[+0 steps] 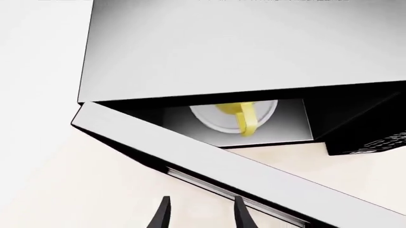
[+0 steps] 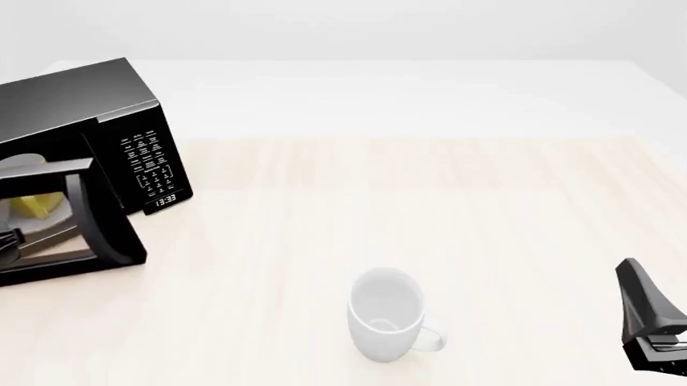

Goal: Put the yellow and white mug in the microwave and close it.

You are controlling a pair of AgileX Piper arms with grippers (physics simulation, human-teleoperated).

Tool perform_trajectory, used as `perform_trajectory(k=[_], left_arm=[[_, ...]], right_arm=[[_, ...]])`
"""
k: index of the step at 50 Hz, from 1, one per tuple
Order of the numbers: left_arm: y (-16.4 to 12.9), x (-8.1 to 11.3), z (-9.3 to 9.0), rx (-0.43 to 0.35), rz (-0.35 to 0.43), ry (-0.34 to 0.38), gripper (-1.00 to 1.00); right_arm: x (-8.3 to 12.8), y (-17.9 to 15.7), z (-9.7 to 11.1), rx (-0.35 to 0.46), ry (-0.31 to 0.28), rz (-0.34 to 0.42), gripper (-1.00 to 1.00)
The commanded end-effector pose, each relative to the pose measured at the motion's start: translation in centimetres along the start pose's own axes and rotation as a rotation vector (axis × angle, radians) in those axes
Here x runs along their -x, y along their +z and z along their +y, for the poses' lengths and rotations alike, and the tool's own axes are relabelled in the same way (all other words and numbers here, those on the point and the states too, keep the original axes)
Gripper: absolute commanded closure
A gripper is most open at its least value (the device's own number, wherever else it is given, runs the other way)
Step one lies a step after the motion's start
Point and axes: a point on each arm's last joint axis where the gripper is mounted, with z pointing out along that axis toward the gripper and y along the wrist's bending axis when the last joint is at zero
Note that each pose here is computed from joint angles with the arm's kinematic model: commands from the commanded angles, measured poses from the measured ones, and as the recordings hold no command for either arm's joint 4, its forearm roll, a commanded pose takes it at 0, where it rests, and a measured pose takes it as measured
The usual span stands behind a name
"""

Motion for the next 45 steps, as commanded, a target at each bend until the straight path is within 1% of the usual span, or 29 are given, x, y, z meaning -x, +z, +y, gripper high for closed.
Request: perform_trajectory(k=[1,22,36,45], left_arm=[[0.1,0.4,-0.8,-0.025,-0.014,0.002,-1.0],[1.1,0.7,-1.6,-0.046,-0.017,0.013,-1.0],[2.1,1.2,-2.1,-0.058,-0.015,0.004,-1.0],[2.7,1.2,-2.3,-0.064,-0.005,0.0,-1.0]], right_arm=[[0.0,0.0,0.0,0.0,0.0,0.0,-1.0],[0.0,0.0,0.0,0.0,0.0,0.0,-1.0],[0.0,0.0,0.0,0.0,0.0,0.0,-1.0],[0.0,0.0,0.0,0.0,0.0,0.0,-1.0]])
